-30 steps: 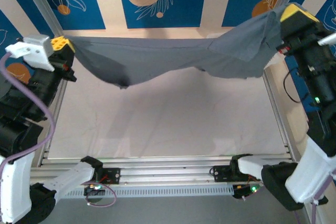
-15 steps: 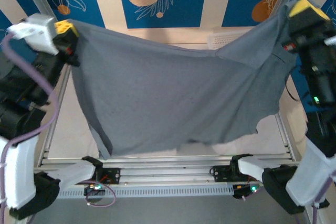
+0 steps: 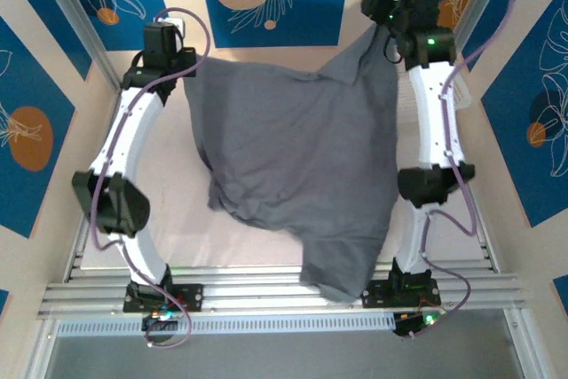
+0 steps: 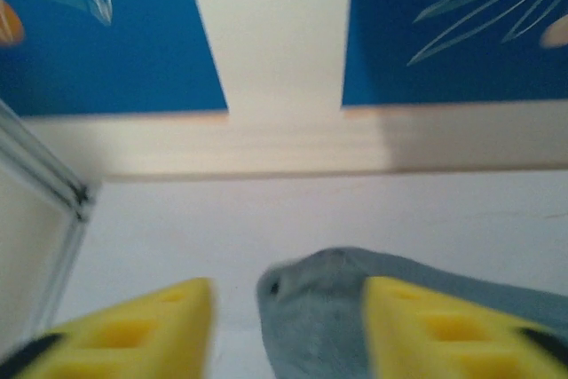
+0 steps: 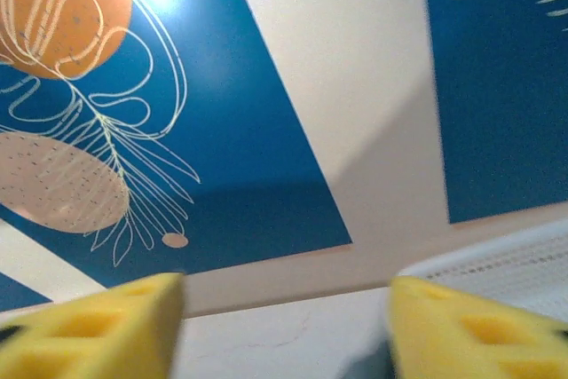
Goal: Fold the inside-out t-shirt
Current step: Flatten out the T-shirt at the center of the table, then move the T-shirt to the center of the table.
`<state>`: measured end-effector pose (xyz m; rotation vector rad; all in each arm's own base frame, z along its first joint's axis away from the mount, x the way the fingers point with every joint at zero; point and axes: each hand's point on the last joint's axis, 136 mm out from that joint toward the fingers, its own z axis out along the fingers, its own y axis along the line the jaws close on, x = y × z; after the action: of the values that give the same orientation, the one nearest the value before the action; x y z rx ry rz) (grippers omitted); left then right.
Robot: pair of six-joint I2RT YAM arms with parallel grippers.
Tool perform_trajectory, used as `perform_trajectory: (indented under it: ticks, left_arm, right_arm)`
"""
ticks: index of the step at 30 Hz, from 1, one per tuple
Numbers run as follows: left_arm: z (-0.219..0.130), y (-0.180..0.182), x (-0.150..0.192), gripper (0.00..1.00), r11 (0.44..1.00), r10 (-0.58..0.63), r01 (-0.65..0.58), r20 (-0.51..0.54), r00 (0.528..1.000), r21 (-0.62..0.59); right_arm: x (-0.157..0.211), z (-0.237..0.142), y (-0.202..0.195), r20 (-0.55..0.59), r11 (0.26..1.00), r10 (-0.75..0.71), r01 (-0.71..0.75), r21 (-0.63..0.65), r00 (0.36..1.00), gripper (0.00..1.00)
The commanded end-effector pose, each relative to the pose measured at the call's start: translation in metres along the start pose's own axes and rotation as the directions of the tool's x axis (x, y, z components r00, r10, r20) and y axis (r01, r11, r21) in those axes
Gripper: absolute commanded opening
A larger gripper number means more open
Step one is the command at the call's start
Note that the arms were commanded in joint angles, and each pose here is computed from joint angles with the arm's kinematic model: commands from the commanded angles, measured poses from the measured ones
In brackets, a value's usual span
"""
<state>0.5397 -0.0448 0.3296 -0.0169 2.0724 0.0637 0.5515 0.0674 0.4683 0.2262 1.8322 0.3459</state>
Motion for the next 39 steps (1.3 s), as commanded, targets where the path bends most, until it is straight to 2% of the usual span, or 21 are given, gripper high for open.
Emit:
perform_trajectory:
  ticks: [1, 4, 7, 9, 11, 13, 15, 16, 18, 19, 21, 23, 25, 28, 32, 34, 37, 38, 39]
  left_arm:
    - [-0.034, -0.005, -0.047, 0.78, 0.987, -0.113, 0.100, 0.107, 0.988, 0.124]
    - [-0.060, -0.008, -0.050, 0.79, 0.979, -0.132, 0.111, 0.120, 0.984, 0.169]
    - [-0.092, -0.024, -0.039, 0.77, 0.941, -0.205, 0.169, 0.095, 0.974, 0.293]
    - [-0.107, -0.042, -0.014, 0.77, 0.890, -0.277, 0.243, 0.033, 0.960, 0.386]
    - [-0.112, -0.060, 0.021, 0.76, 0.858, -0.297, 0.285, -0.041, 0.954, 0.426]
    - [-0.114, -0.083, 0.064, 0.68, 0.852, -0.259, 0.279, -0.107, 0.960, 0.444]
    - [-0.112, -0.097, 0.112, 0.53, 0.873, -0.218, 0.268, -0.165, 0.962, 0.408]
    - [-0.109, -0.101, 0.133, 0.44, 0.882, -0.199, 0.262, -0.192, 0.961, 0.393]
    - [-0.102, -0.091, 0.180, 0.26, 0.913, -0.195, 0.275, -0.270, 0.943, 0.301]
    - [-0.100, -0.084, 0.198, 0.23, 0.925, -0.197, 0.277, -0.296, 0.935, 0.259]
    - [-0.100, -0.064, 0.230, 0.23, 0.954, -0.193, 0.257, -0.338, 0.921, 0.155]
    - [-0.106, -0.046, 0.251, 0.28, 0.967, -0.201, 0.243, -0.356, 0.912, 0.074]
    - [-0.115, -0.029, 0.270, 0.33, 0.968, -0.235, 0.250, -0.363, 0.902, -0.004]
    - [-0.132, -0.006, 0.296, 0.37, 0.953, -0.304, 0.286, -0.351, 0.886, -0.103]
    - [-0.140, 0.015, 0.322, 0.41, 0.932, -0.357, 0.308, -0.324, 0.876, -0.193]
    - [-0.133, 0.011, 0.329, 0.45, 0.928, -0.369, 0.323, -0.331, 0.869, -0.188]
    - [-0.117, -0.013, 0.335, 0.47, 0.938, -0.343, 0.326, -0.407, 0.846, -0.113]
    - [-0.111, -0.019, 0.337, 0.47, 0.941, -0.334, 0.323, -0.434, 0.836, -0.102]
    - [-0.105, -0.022, 0.339, 0.46, 0.942, -0.330, 0.318, -0.450, 0.830, -0.105]
  right_arm:
    - [-0.022, -0.044, 0.014, 0.003, 0.993, -0.037, 0.037, -0.110, 0.999, 0.70]
    - [-0.022, -0.057, 0.005, -0.018, 0.992, -0.060, 0.058, -0.114, 0.998, 0.70]
    - [-0.005, -0.071, 0.008, -0.103, 0.988, -0.035, 0.019, -0.153, 0.994, 0.69]
    - [0.028, -0.079, 0.013, -0.238, 0.987, -0.030, -0.009, -0.160, 0.971, 0.69]
    - [0.071, -0.086, 0.020, -0.405, 0.985, -0.019, -0.052, -0.162, 0.914, 0.63]
    - [0.119, -0.090, 0.027, -0.557, 0.987, -0.032, -0.059, -0.146, 0.830, 0.57]
    - [0.172, -0.092, 0.036, -0.668, 0.990, -0.079, -0.019, -0.138, 0.740, 0.51]
    - [0.197, -0.091, 0.041, -0.690, 0.987, -0.120, 0.013, -0.159, 0.714, 0.48]
    - [0.241, -0.095, 0.043, -0.682, 0.977, -0.193, 0.077, -0.198, 0.705, 0.42]
    - [0.259, -0.099, 0.038, -0.687, 0.974, -0.208, 0.086, -0.208, 0.697, 0.42]
    - [0.291, -0.118, 0.013, -0.735, 0.984, -0.176, 0.090, -0.155, 0.655, 0.43]
    - [0.319, -0.143, -0.022, -0.790, 0.992, -0.102, 0.126, -0.032, 0.605, 0.47]
    - [0.348, -0.172, -0.051, -0.800, 0.986, -0.007, 0.136, 0.094, 0.600, 0.51]
    - [0.395, -0.223, -0.082, -0.754, 0.962, 0.187, 0.039, 0.270, 0.630, 0.56]
    - [0.449, -0.271, -0.118, -0.686, 0.883, 0.418, -0.089, 0.460, 0.596, 0.57]
    - [0.466, -0.274, -0.131, -0.659, 0.845, 0.478, -0.101, 0.524, 0.580, 0.57]
    - [0.480, -0.254, -0.123, -0.683, 0.854, 0.483, -0.122, 0.506, 0.548, 0.57]
    - [0.483, -0.243, -0.121, -0.687, 0.857, 0.479, -0.121, 0.502, 0.546, 0.53]
    - [0.486, -0.233, -0.120, -0.687, 0.855, 0.479, -0.114, 0.506, 0.546, 0.45]
